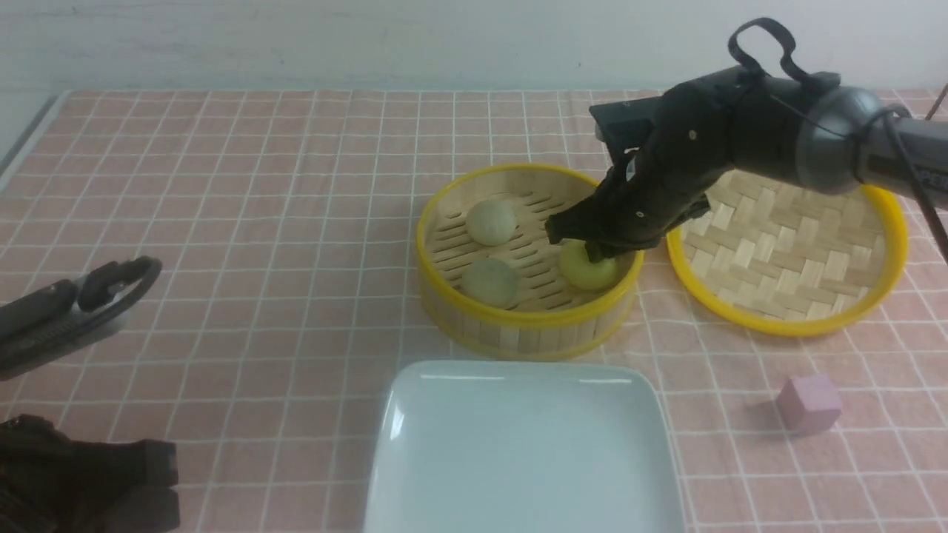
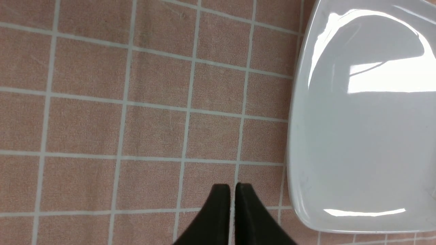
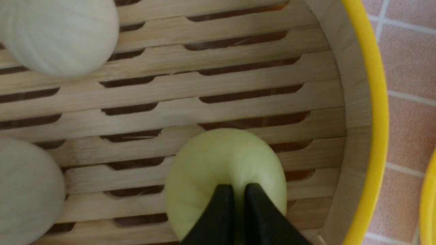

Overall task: Put the steamed buns into the plate on the pink tablecloth.
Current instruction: 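Reach toward a bun in the bamboo steamer with the right gripper, then move the steamed bun from the bamboo steamer onto the white plate with the right gripper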

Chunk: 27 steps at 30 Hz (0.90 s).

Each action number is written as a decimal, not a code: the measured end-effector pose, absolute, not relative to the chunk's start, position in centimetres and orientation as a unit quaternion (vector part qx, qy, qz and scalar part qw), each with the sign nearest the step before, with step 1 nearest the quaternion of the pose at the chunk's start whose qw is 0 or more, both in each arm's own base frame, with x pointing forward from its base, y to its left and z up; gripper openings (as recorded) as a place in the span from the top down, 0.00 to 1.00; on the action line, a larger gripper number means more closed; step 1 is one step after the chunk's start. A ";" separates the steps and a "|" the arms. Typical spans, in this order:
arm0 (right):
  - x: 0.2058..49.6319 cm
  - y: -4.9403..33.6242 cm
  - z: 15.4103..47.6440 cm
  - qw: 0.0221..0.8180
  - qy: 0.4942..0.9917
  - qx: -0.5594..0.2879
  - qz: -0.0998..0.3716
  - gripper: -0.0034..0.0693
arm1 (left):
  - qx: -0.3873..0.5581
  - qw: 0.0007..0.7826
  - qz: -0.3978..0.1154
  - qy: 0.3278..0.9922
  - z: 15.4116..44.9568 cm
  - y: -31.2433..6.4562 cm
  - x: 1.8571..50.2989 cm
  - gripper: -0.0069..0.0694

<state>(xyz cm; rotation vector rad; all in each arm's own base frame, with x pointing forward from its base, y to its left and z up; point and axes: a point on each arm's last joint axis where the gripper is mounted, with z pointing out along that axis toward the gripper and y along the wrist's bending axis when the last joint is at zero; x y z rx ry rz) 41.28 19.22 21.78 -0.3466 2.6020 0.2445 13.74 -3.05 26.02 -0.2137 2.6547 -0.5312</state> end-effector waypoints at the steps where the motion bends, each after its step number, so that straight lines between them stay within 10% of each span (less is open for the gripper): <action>1: 41.2 19.2 21.9 0.250 0.955 -0.128 0.090 0.94 | -0.077 0.211 -0.191 0.955 26.0 -3.1 13.7 0.84; 11: 30.1 17.5 32.6 0.284 0.936 -0.173 0.119 0.95 | -0.077 0.211 -0.192 0.955 26.0 -3.1 13.7 0.83; 21: 24.2 17.6 23.1 0.236 0.945 -0.140 0.175 0.91 | -0.081 0.227 -0.191 0.952 26.1 -3.0 14.0 0.82; 27: 25.5 18.1 17.9 0.264 0.943 -0.111 0.171 0.59 | -0.082 0.236 -0.188 0.950 26.2 -2.9 14.1 0.80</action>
